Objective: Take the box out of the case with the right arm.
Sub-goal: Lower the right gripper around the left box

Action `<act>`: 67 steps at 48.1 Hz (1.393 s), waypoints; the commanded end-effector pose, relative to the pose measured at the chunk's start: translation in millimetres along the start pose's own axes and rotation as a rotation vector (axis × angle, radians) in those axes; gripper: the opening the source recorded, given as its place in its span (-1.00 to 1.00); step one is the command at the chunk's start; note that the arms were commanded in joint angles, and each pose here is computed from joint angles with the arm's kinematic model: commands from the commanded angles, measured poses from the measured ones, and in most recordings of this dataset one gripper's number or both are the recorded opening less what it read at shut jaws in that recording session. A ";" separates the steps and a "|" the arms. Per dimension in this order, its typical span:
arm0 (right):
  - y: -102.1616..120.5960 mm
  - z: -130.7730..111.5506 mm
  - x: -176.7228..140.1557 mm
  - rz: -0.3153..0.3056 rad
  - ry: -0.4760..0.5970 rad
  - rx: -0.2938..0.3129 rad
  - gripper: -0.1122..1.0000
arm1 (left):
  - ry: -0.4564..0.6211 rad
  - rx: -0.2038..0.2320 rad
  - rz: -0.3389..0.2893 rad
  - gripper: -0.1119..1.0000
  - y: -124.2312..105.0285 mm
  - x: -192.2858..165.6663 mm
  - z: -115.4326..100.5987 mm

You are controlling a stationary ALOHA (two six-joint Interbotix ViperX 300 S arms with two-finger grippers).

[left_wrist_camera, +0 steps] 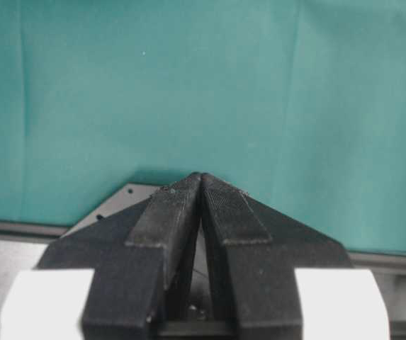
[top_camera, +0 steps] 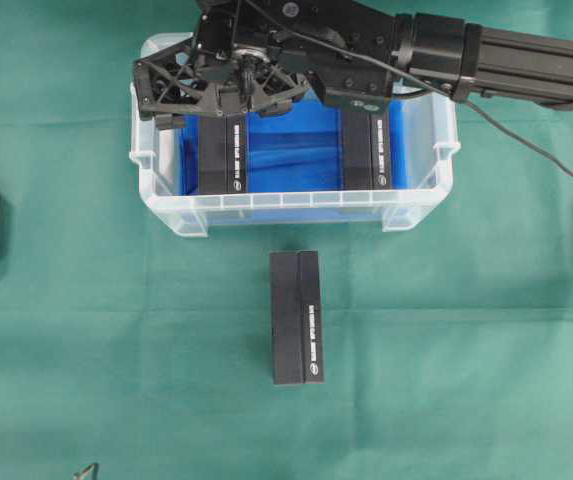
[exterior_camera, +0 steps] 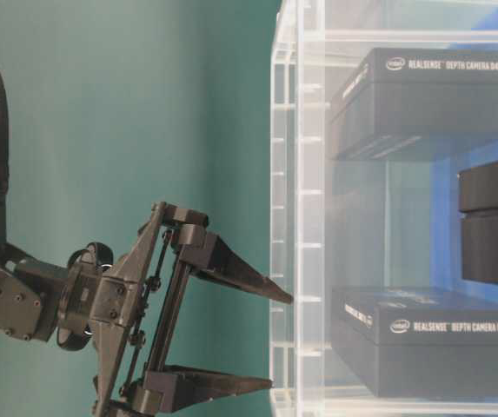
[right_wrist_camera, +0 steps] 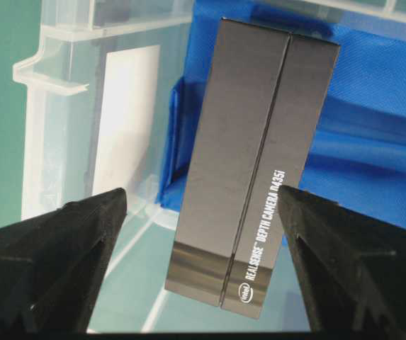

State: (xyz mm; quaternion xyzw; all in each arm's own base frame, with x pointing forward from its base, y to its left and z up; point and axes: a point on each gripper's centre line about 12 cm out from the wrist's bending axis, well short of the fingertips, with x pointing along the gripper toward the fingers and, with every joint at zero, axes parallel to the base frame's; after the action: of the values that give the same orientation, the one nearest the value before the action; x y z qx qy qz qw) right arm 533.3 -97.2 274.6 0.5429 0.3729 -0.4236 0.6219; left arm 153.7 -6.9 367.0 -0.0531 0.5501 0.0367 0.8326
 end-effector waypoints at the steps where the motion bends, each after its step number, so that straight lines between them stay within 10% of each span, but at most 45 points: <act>1: 3.7 3.0 -19.0 0.034 -0.009 0.004 0.83 | -0.019 0.004 -0.002 -0.79 -0.9 -5.1 4.7; 67: 0.7 0.4 -10.9 0.003 -0.010 0.049 0.87 | -0.011 0.004 0.000 -0.79 -0.4 -6.2 2.5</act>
State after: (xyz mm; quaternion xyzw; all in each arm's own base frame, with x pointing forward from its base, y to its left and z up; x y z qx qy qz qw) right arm 531.1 -97.1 270.6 0.5510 0.3702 -0.4429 0.6026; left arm 152.5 -6.9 366.5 -0.0528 0.5545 0.0373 0.8297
